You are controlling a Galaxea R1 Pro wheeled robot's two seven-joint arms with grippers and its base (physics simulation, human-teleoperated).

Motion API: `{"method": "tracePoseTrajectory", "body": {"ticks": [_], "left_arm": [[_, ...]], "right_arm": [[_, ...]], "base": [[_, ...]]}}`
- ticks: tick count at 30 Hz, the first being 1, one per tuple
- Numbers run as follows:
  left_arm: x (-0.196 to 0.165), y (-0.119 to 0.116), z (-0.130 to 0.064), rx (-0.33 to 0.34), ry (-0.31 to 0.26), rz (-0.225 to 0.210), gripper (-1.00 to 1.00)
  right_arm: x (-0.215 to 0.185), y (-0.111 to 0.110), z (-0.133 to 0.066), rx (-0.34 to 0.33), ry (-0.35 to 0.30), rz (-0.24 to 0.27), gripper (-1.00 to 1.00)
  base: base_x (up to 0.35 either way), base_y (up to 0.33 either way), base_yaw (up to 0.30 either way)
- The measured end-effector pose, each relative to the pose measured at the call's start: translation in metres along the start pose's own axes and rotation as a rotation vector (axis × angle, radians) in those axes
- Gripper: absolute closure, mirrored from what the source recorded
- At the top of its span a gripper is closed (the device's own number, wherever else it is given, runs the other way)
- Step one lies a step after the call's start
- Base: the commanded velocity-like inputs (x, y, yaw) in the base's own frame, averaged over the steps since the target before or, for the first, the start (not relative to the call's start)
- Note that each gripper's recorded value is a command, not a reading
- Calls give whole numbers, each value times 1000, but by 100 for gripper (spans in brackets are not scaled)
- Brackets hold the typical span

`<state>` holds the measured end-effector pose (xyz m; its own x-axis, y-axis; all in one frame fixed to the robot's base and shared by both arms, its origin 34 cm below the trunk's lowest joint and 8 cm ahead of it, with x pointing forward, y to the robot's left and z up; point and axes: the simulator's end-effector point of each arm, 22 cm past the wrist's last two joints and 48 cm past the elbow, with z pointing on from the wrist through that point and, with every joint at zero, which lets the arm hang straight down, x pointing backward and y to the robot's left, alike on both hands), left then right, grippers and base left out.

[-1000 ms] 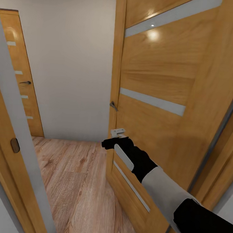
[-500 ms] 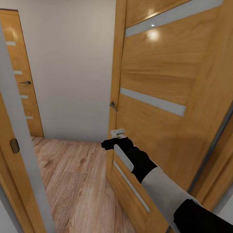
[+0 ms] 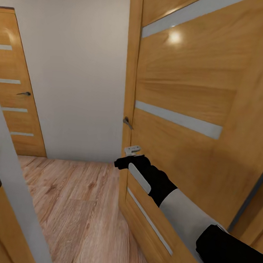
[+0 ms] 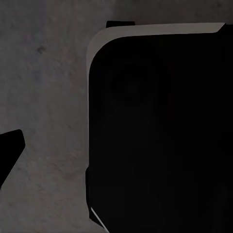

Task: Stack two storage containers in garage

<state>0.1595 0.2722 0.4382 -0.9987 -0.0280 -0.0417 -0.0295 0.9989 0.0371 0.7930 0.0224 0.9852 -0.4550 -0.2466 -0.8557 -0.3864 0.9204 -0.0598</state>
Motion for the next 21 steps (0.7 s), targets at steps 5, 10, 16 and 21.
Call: {"method": "tracePoseTrajectory", "body": {"ticks": [5, 10, 16, 21], "left_arm": [[0, 0, 0, -1, 0, 0, -100], [0, 0, 0, -1, 0, 0, -100], [0, 0, 0, -2, 1, 0, -100], [1, 0, 0, -2, 2, 0, -100]], "right_arm": [[0, 0, 0, 1, 2, -1, -100], [-2, 1, -1, -2, -3, -2, -100], [-2, 2, -1, -4, -4, -2, -100], [-2, 2, -1, -3, -4, -1, -100]], "base": [[18, 0, 0], [4, 0, 9], [1, 0, 176], [0, 0, 68]]}}
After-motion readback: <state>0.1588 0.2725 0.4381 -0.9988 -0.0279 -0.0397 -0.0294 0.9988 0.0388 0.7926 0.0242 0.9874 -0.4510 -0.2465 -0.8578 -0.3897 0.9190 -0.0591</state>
